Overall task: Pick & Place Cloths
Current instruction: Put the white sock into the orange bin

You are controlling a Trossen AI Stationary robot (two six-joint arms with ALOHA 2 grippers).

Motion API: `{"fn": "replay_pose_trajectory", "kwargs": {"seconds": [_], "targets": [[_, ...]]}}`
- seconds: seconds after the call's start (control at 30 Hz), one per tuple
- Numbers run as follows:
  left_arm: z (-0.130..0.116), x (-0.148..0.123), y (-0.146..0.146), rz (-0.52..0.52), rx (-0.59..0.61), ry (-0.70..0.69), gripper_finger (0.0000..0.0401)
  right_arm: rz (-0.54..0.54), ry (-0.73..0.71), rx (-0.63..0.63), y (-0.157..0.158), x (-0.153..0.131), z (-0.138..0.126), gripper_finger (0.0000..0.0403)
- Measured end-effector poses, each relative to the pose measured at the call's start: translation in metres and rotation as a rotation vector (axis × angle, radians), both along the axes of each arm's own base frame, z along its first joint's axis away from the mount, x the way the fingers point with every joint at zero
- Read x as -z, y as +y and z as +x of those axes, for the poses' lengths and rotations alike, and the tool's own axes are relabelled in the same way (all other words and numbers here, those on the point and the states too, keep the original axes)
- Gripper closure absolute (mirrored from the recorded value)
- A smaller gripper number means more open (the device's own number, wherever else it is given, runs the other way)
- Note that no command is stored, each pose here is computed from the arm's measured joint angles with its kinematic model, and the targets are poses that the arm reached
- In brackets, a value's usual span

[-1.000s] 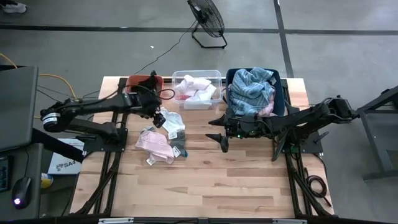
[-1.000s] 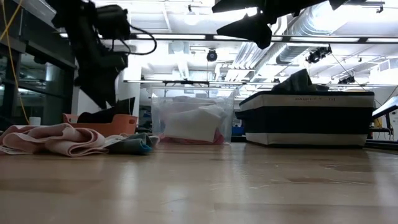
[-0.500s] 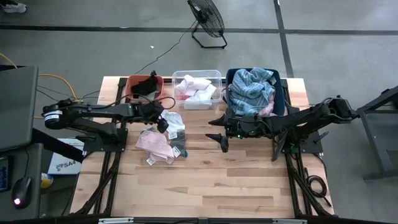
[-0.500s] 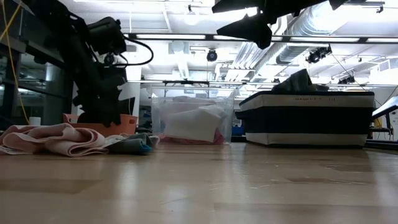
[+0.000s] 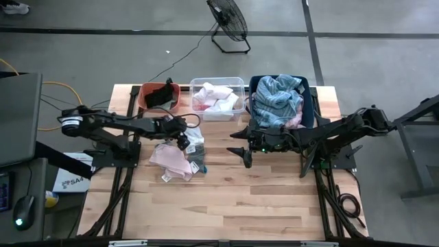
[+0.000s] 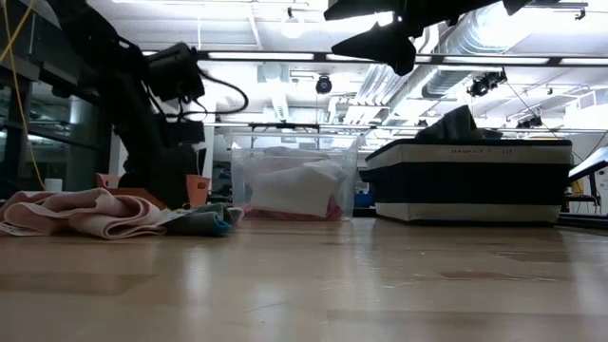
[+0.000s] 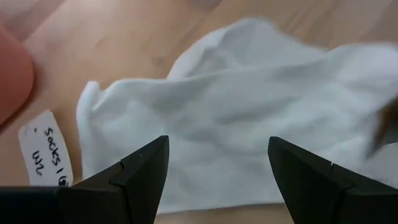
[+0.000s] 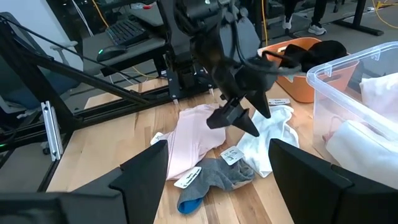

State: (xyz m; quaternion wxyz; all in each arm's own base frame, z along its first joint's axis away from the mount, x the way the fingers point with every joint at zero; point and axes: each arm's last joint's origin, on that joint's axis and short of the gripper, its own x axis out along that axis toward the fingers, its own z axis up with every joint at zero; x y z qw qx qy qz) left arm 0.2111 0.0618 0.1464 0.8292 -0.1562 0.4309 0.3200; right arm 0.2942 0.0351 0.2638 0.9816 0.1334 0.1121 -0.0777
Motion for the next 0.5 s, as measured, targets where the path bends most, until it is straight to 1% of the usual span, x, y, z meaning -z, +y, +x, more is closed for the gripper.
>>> {"fn": "replay_pose_trajectory", "kwargs": {"seconds": [0.17, 0.5], "targets": [[0.003, 0.012, 0.002, 0.010, -0.012, 0.060, 0.0132, 0.000, 0.003, 0.000, 0.000, 0.000, 0.000, 0.0133], [0.008, 0.019, 0.003, 0.000, -0.014, 0.056, 0.0132, 0.017, 0.001, 0.005, 0.000, 0.000, 0.000, 0.0133]]}}
